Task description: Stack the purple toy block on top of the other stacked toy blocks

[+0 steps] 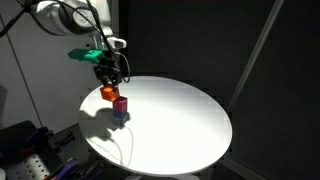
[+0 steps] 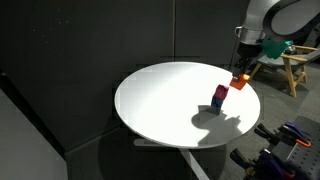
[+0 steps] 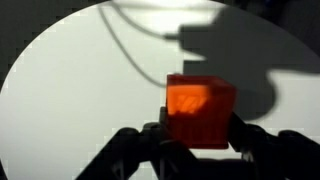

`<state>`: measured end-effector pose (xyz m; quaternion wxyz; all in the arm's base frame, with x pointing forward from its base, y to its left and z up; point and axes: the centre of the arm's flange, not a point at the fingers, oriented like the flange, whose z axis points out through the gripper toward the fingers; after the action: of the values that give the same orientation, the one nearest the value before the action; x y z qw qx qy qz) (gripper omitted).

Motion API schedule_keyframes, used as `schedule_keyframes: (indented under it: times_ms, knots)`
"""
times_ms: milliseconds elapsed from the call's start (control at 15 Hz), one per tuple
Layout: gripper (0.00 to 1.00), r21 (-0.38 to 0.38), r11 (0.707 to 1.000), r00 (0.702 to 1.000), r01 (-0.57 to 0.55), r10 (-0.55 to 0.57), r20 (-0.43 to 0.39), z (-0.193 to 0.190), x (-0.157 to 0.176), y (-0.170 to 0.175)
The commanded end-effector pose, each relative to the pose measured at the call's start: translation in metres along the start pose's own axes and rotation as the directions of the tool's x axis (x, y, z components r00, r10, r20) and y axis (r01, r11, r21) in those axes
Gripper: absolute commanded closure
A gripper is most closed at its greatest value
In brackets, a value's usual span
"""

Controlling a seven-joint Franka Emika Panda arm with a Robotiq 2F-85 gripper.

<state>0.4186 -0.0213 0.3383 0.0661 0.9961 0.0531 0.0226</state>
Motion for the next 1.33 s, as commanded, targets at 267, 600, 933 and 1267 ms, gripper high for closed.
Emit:
schedule_keyframes:
  times_ms: [267,600,933,1267]
  knots:
    - [0.70,-0.002,0.998,0.998,0.062,-0.062,0.022,0.002,0.010,0.004]
    - [0.70,0.002,0.998,0.998,0.060,-0.060,0.022,0.005,0.012,0.004]
    - [0.45,0.004,0.999,0.999,0.041,-0.041,0.022,0.010,0.005,0.000]
    - [0.45,0.004,0.999,0.999,0.041,-0.041,0.021,0.010,0.006,0.000]
